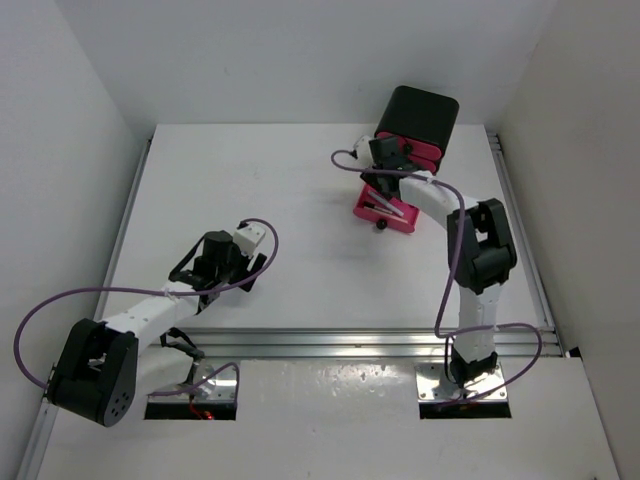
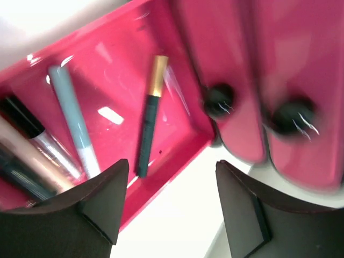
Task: Organize the makeup
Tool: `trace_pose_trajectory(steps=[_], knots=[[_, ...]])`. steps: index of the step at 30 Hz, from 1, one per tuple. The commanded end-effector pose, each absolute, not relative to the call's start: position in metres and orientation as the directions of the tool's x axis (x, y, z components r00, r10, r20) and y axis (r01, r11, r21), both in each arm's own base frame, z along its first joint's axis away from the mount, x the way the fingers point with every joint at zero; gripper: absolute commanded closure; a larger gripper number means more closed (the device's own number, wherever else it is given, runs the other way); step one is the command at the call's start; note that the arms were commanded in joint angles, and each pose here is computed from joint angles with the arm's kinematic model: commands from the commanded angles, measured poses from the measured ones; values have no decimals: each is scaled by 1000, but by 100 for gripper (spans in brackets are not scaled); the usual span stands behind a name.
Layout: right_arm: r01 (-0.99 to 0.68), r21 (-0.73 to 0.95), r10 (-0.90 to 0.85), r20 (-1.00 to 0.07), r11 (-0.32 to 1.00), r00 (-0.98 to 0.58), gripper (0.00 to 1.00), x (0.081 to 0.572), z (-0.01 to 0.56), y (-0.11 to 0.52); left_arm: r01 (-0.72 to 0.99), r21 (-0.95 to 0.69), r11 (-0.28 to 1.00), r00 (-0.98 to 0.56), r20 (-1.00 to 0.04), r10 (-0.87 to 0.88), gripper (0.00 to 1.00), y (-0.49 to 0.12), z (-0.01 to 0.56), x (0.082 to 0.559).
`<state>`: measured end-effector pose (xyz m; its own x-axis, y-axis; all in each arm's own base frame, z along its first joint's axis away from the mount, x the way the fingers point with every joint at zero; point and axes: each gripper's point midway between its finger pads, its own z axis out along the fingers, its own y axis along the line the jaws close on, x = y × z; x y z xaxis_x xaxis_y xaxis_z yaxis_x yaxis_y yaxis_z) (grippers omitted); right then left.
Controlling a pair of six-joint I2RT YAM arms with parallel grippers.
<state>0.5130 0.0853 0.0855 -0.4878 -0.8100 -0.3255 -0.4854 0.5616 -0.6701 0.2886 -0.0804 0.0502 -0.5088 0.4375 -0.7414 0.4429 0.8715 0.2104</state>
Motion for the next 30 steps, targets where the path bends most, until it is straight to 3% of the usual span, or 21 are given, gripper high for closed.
trace_pose_trajectory(steps=[1, 4, 6, 10, 26, 30], knots=[[-129, -487, -464, -669, 864, -581, 34, 498, 157, 84, 451, 216, 866, -467, -770, 435, 17, -86, 60, 293], [51, -202, -126, -770, 978, -626, 34, 469, 135, 97, 453, 215, 865, -474, -764, 437, 17, -86, 57, 292], [157, -56, 56, -776, 986, -628, 35, 441, 113, 111, 453, 215, 865, -474, -764, 437, 17, -86, 57, 292], [315, 9, 209, -767, 949, -607, 36, 413, 87, 118, 455, 213, 865, -480, -759, 440, 17, -86, 55, 292], [372, 13, 269, -716, 928, -644, 35, 418, 29, 140, 453, 215, 865, -474, -764, 437, 17, -85, 55, 291], [377, 7, 265, -723, 926, -638, 41, 425, 21, 140, 453, 215, 865, -474, -764, 437, 17, -85, 55, 291]])
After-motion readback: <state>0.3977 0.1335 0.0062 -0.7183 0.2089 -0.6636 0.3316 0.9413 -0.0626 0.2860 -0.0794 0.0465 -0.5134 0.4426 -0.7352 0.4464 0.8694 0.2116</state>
